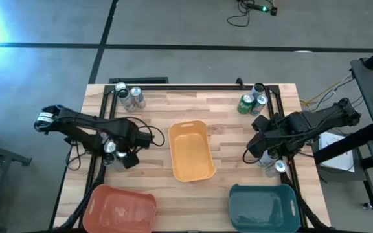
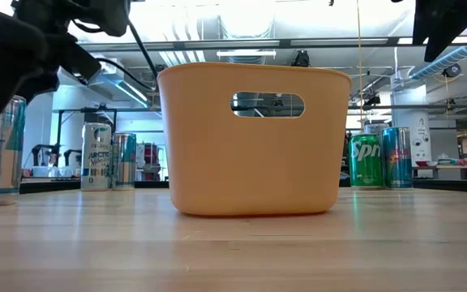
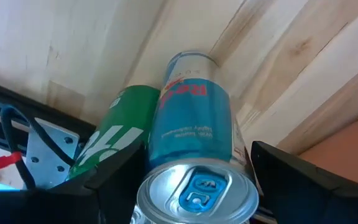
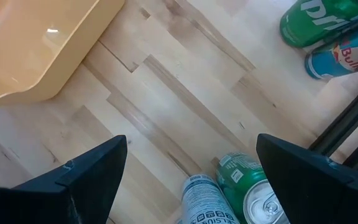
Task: Sort soda cans
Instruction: Put the bottom left blue soda can into the yellow bin
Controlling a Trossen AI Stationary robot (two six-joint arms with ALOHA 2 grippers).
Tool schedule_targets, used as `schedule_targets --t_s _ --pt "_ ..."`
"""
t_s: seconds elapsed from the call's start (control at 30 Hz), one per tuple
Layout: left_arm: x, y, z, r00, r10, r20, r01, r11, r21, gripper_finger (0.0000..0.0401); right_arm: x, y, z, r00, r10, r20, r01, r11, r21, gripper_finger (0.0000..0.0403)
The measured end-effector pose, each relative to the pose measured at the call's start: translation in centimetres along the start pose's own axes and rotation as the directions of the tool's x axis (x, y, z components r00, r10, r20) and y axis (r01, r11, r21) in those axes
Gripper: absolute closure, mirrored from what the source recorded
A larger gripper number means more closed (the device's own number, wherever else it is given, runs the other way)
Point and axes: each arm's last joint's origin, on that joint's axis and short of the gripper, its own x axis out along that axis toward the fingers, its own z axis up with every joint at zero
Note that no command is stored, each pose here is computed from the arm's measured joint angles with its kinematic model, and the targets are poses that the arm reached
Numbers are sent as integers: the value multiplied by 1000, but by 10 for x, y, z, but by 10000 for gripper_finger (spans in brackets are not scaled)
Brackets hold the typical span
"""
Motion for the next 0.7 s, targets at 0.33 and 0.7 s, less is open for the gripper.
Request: schedule_targets --t_s 0.33,0.7 --pt "4 -1 1 998 6 -61 -3 999 44 127 0 0 0 1000 0 0 0 1000 -4 48" --pt "3 -1 -1 998 1 -64 2 999 44 183 0 0 0 1000 0 0 0 1000 -14 49"
